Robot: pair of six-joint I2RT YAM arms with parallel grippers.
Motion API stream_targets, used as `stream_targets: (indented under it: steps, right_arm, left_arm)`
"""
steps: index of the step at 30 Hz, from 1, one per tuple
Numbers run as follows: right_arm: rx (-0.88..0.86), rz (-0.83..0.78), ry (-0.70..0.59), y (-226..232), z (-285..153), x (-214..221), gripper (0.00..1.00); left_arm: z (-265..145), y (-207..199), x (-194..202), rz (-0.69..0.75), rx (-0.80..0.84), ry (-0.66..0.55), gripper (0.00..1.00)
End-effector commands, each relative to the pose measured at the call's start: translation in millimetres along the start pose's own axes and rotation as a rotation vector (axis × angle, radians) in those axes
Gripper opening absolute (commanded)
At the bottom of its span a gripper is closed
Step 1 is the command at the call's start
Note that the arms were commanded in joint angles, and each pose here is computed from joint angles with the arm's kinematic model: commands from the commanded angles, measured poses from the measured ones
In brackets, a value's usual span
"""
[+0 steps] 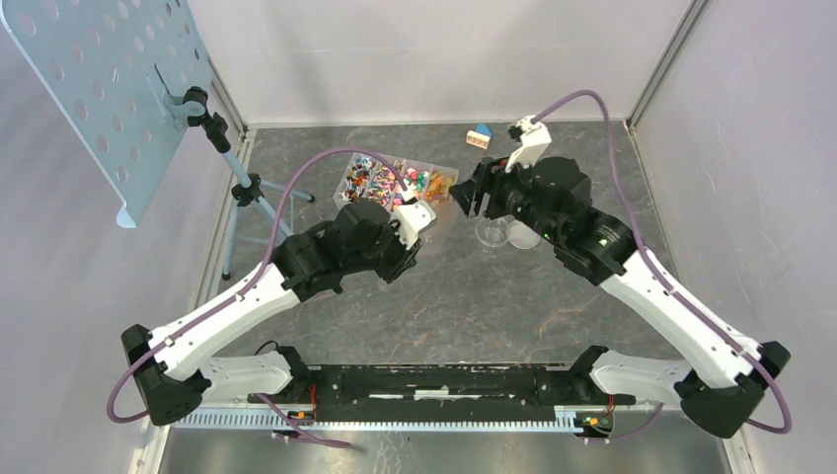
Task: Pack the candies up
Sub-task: Pick up the spatula from the center of the board.
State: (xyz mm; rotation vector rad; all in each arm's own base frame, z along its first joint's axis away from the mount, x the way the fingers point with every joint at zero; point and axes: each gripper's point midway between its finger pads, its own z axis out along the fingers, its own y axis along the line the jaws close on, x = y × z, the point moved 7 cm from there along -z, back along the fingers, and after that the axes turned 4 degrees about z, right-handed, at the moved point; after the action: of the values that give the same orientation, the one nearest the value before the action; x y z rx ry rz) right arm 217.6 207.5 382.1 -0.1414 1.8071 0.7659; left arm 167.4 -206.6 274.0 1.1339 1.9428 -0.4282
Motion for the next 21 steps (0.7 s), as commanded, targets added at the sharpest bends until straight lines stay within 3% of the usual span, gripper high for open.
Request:
stream_targets:
  steps: [1,4,11,15,18,21]
  right_arm:
    - [-0.147,0.041,0.212,4.1,15.6,42.3,0.67]
    - [-0.228,0.076,0.281,6.6,22.3,62.5,0.62]
    - [-0.202,0.107,0.325,-7.5,24.8,83.1,0.54]
    - [-0.229,0.166,0.329,-13.4,27.2,88.8,0.31]
    - [-0.268,0.227,0.312,-15.4,27.3,89.3,0.11]
    - [-0.302,0.283,0.278,-16.9,25.2,86.6,0.07]
  left_arm:
    - [-6.1,6.4,-7.0,0.107,-0.061,-0.063,0.21]
    - [-3.1,7.0,-1.8,0.132,-0.065,-0.031,0.21]
    - [-1.5,6.8,3.0,0.155,-0.06,-0.006,0.19]
    - [-0.7,6.7,5.2,0.173,-0.054,-0.004,0.19]
    - [-5.8,9.5,4.0,0.176,-0.082,-0.016,0.3]
    - [-17.8,15.9,-0.9,0.178,-0.149,-0.067,0.5]
